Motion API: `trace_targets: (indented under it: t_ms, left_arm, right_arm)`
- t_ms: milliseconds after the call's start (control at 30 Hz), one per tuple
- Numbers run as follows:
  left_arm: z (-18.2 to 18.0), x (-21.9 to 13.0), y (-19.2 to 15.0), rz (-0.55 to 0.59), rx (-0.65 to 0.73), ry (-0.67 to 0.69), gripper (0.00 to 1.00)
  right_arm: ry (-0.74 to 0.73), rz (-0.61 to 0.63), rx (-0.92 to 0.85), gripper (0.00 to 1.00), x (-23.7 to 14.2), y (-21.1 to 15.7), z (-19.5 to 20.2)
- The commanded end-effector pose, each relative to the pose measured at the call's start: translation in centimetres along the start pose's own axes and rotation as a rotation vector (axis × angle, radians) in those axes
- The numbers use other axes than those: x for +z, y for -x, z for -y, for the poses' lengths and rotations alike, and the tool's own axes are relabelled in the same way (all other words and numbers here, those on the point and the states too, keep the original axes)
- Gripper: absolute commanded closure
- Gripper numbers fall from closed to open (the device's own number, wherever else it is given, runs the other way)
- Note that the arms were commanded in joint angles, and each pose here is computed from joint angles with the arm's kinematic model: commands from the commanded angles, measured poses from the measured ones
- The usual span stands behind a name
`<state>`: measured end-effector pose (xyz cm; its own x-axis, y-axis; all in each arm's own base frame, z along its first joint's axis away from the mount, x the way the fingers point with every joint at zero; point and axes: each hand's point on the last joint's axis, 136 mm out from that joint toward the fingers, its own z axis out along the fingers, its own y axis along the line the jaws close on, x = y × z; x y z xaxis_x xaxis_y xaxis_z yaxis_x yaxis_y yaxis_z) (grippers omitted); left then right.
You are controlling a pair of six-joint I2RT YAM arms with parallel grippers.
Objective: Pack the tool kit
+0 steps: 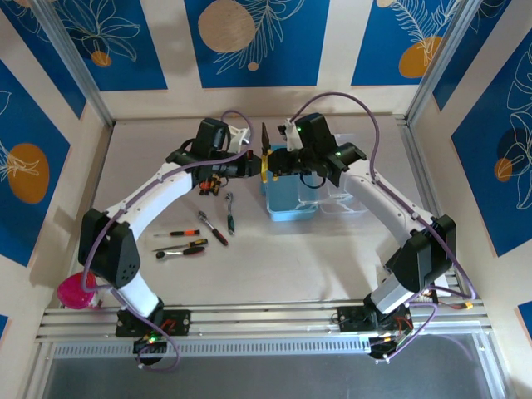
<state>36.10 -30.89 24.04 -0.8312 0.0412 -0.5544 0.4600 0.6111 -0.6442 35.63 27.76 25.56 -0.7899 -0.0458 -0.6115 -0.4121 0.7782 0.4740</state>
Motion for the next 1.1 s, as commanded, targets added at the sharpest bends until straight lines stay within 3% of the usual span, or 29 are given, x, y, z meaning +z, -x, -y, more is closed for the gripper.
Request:
trace_targets:
  t_ms: [0, 133, 200, 367, 500, 733, 1067]
  left_arm:
    - [3.5, -1.0, 1.7, 0.048, 0.076, -0.117, 0.99]
    - [3.5, -1.7, 1.8, 0.065, 0.109, -0.091, 0.57]
    - [3.0, -2.4, 2.1, 0.077, 0.124, -0.055, 0.42]
    - [0.5, -5.1, 2.7, 0.116, 0.112, 0.048, 0.19]
    - [-4.2, -8.0, 2.4, 0.137, 0.037, 0.210, 0.02]
    - [-13.8, -12.1, -1.6, 0.043, -0.126, 0.606, 0.00]
    - [-18.2, -11.8, -5.4, -0.058, -0.212, 0.745, 0.00]
  right_arm:
    - [-0.019, 0.038, -0.027, 1.00, -0.8, 0.9, -0.3]
    - [-0.038, 0.047, -0.034, 1.00, -1.7, 0.8, 0.1]
    - [-0.048, 0.053, -0.036, 1.00, -2.4, 0.7, 0.5]
    - [-0.081, 0.042, -0.029, 1.00, -4.0, -0.3, 2.3]
    - [-0.100, 0.000, -0.017, 1.00, -4.6, -1.8, 3.8]
    - [-0.129, -0.130, 0.027, 1.00, -2.0, -4.3, 6.0]
    - [-0.212, -0.196, 0.061, 1.00, 3.7, -4.2, 8.2]
